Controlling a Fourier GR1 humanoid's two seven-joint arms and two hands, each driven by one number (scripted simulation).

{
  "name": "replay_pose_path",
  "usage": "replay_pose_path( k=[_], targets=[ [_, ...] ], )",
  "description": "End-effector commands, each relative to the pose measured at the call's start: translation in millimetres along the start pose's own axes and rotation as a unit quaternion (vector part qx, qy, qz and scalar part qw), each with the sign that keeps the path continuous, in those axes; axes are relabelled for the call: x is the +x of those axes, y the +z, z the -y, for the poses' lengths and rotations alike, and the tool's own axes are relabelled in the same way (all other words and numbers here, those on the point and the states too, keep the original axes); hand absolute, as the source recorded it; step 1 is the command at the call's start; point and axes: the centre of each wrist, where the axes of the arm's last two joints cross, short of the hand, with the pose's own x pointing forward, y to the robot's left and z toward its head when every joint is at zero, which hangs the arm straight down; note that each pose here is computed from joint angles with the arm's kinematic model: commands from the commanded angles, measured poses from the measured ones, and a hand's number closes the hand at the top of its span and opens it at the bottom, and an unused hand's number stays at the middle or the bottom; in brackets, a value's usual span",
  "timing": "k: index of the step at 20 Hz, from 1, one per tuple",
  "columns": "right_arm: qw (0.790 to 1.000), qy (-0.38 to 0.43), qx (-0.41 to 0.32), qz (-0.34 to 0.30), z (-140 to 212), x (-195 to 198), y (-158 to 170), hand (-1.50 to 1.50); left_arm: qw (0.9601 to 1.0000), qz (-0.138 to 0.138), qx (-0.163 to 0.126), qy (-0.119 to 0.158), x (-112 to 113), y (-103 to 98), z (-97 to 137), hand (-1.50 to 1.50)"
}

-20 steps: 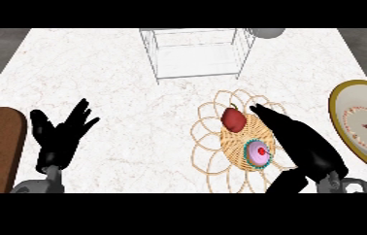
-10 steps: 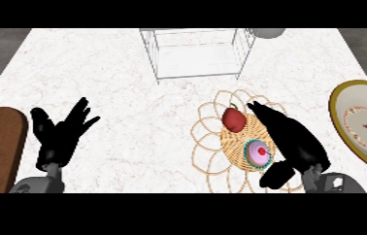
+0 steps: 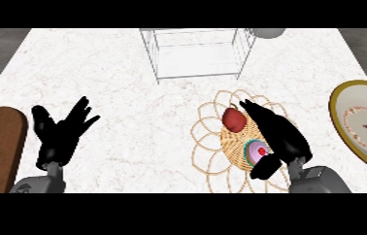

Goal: Pick the cupcake from the placemat and place it in the tiered shelf

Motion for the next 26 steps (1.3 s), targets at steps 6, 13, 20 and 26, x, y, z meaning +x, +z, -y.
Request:
replay_pose_path(
  k=[6,13,20,26],
  targets=[
    [0.992,0.058,0.089,0.07,-27,12,4,1.5,0.9998,-0.018,-0.01,0.0,-27,5,11,0.0],
    [0.992,0.025,0.061,0.108,-42,61,7,1.5,0.9996,-0.027,-0.007,0.006,-24,-6,10,0.0],
    [0.998,-0.003,0.012,0.057,-47,162,-29,1.5,0.9994,-0.02,-0.027,-0.008,-28,-5,24,0.0],
    [0.984,-0.077,-0.11,0.12,-3,222,3,1.5,0.9998,-0.011,-0.018,-0.005,-13,-6,13,0.0]
  ],
)
